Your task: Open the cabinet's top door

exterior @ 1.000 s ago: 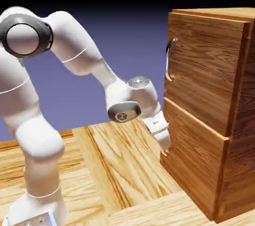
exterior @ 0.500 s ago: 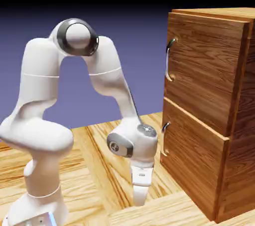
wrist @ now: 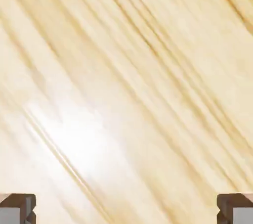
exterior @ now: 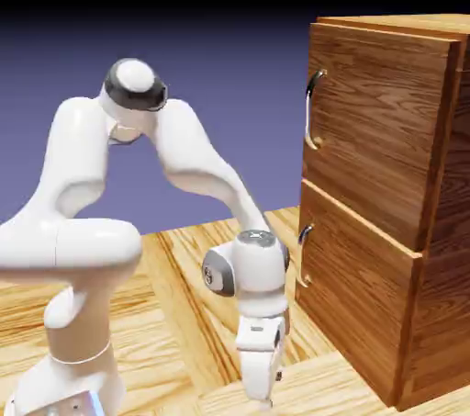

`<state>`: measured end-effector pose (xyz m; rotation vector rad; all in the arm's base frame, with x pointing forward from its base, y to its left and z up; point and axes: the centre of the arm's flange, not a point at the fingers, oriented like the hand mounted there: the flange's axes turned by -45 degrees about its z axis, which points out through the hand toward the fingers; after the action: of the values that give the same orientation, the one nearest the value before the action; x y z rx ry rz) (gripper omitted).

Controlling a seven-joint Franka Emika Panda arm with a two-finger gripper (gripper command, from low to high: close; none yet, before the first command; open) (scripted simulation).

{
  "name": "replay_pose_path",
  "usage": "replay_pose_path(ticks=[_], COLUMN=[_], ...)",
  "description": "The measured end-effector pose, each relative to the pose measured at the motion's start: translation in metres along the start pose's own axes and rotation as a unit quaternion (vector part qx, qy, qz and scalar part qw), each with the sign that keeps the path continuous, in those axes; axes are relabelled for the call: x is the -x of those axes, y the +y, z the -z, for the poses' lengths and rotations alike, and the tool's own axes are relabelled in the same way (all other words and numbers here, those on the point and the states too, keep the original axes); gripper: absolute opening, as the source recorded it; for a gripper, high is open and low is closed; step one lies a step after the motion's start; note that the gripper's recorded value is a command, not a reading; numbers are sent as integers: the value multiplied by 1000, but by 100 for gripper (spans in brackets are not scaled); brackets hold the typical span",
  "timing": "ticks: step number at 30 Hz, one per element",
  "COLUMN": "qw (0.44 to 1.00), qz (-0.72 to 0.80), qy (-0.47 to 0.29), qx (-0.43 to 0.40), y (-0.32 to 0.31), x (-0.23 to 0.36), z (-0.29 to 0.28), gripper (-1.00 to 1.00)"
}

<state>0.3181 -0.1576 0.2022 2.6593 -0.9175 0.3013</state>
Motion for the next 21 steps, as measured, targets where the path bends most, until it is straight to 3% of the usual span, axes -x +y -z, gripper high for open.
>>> replay_pose_path(ticks=[11,16,21], qw=[951,882,774], qz=[11,44,88], qy=[294,433,557], qx=[-90,-178,-287], y=[-34,-67,-98], x=[-51,-44,-5], z=[147,239,340], gripper=[0,0,0])
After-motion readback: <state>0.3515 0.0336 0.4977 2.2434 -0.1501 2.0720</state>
